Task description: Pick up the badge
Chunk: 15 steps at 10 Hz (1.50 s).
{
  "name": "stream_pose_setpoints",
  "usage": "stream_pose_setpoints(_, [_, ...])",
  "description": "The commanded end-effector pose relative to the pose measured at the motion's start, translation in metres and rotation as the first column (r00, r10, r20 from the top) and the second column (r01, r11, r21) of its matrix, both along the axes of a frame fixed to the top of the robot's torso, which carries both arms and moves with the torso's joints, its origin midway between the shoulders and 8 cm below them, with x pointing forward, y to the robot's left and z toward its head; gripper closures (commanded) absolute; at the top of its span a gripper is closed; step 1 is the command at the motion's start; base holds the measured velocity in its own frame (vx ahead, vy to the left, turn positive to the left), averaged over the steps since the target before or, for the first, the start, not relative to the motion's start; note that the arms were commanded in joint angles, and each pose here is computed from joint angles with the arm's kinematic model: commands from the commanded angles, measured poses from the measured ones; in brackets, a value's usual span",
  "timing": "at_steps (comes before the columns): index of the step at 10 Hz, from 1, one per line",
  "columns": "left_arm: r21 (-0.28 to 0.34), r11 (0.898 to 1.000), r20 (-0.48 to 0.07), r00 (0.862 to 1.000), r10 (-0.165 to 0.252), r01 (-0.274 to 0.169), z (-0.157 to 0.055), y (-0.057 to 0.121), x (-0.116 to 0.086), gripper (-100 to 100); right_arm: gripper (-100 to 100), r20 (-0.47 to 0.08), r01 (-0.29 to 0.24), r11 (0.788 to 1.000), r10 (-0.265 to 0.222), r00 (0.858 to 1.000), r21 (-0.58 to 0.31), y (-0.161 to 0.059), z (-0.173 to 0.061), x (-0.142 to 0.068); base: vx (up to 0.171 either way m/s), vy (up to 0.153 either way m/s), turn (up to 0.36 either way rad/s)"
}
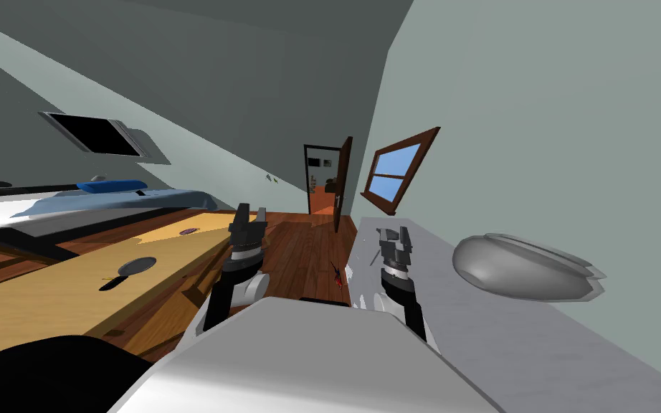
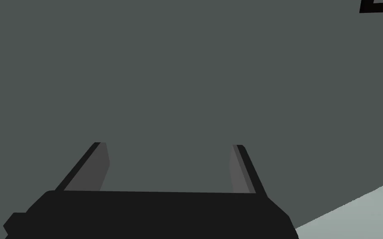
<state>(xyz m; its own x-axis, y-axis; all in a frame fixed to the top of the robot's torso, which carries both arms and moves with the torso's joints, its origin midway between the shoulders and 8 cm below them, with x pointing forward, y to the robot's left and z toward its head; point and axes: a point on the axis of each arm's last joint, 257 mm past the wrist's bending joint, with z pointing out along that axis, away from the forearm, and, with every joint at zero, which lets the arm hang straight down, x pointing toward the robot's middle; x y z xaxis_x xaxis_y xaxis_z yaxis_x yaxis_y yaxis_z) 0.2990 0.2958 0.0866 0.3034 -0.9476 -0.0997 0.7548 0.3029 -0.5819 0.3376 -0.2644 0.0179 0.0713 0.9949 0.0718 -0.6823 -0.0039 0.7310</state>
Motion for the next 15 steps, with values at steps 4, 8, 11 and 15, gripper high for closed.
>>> stream_pose_setpoints(4, [0.0, 1.0, 0.0, 1.0, 0.0, 0.0, 0.0, 0.0, 0.0, 0, -100, -0.046, -0.045, 0.99, 0.039, 0.998, -0.134, 0.008, -0.018, 0.001, 0.026, 0.078, 0.017])
stream_pose_setpoints(8, [0.0, 1.0, 0.0, 1.0, 0.0, 0.0, 0.0, 0.0, 0.0, 0, -100, -0.088, -0.083, 0.969, 0.064, 0.994, -0.234, 0.012, -0.034, 0.002, 0.025, 0.084, 0.014])
stream_pose_setpoints(11, [0.0, 1.0, 0.0, 1.0, 0.0, 0.0, 0.0, 0.0, 0.0, 0, -100, -0.115, -0.108, 0.95, 0.077, 0.99, -0.292, 0.013, -0.045, 0.002, 0.026, 0.082, 0.017])
stream_pose_setpoints(15, [0.0, 1.0, 0.0, 1.0, 0.0, 0.0, 0.0, 0.0, 0.0, 0, -100, -0.175, -0.159, 0.902, 0.095, 0.98, -0.401, 0.013, -0.07, 0.001, 0.042, 0.098, 0.019])
